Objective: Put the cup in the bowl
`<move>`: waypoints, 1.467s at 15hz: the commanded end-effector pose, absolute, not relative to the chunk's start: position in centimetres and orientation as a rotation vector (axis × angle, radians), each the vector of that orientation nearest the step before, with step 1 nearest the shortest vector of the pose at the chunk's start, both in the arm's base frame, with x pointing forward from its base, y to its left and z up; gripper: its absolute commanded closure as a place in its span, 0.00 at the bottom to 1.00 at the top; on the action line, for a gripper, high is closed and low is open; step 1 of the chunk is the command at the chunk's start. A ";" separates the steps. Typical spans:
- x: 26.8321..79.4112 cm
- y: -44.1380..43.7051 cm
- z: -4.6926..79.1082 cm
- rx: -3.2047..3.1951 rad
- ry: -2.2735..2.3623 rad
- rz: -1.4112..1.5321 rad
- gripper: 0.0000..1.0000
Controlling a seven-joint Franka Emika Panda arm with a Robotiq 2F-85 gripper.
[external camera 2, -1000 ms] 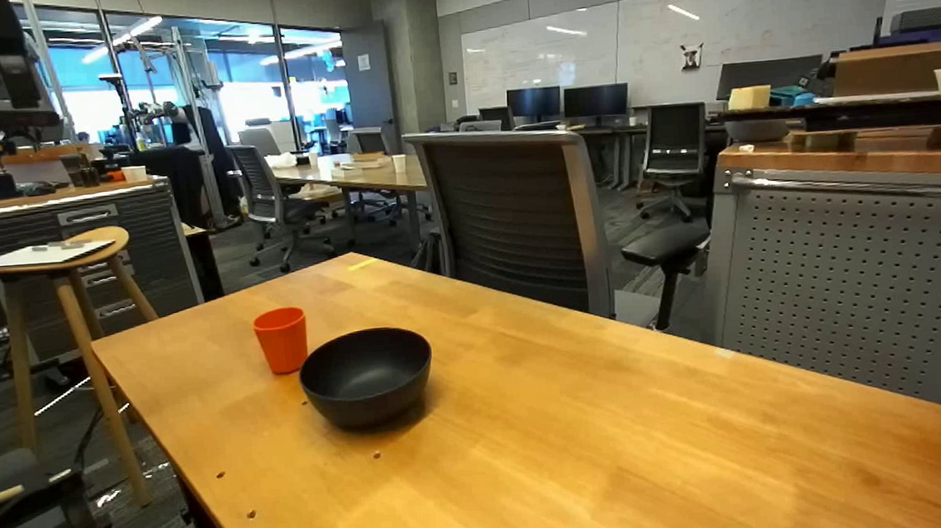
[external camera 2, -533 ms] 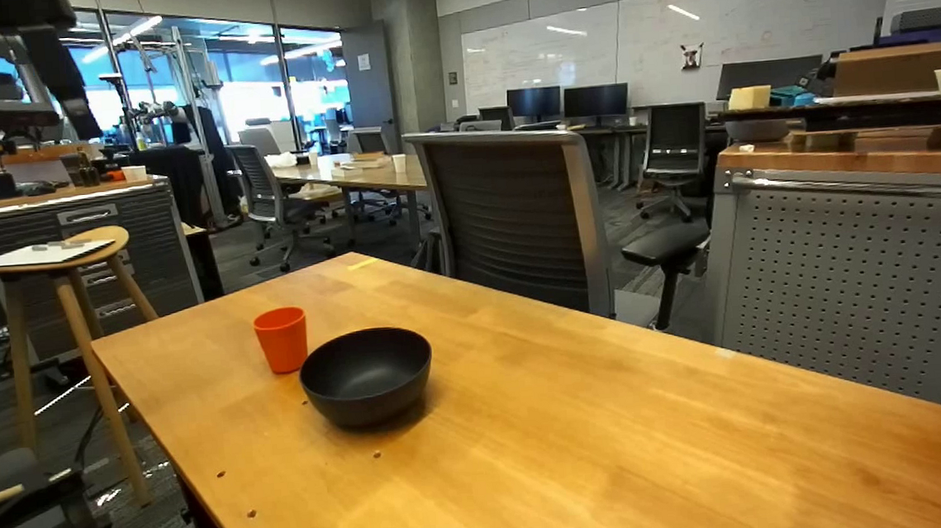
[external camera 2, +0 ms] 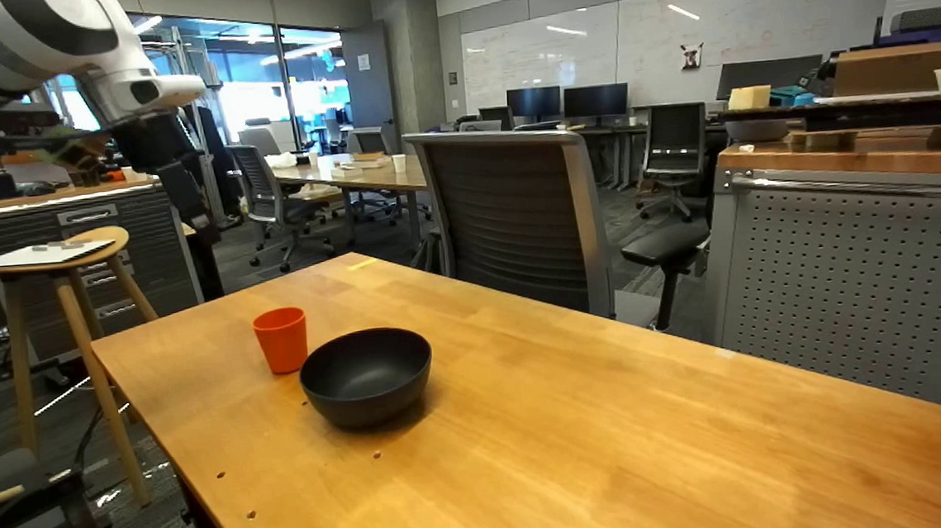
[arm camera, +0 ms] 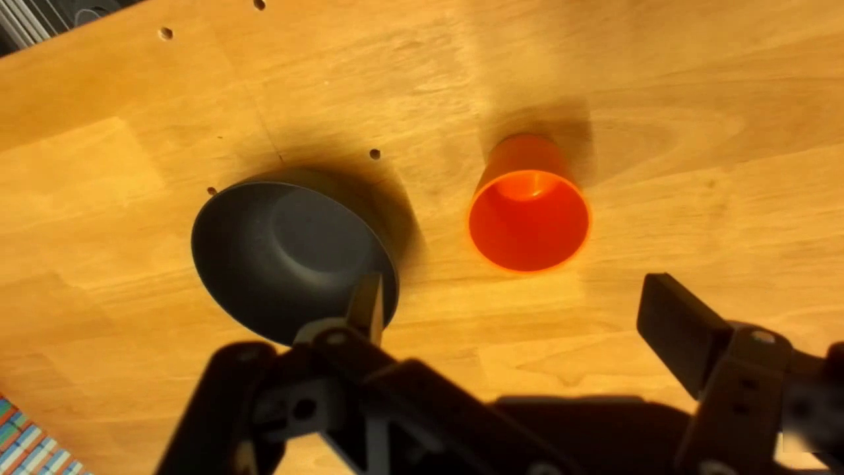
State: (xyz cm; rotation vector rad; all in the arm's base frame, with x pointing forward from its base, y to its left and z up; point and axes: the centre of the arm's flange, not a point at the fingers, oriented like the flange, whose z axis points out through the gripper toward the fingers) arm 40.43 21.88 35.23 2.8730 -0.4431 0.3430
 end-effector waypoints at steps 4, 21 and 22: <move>47.0 21.2 28.1 2.766 -0.553 0.305 0.00; 49.8 21.3 19.9 2.757 -0.660 0.209 0.82; 49.5 21.4 20.2 2.763 -0.658 0.203 0.89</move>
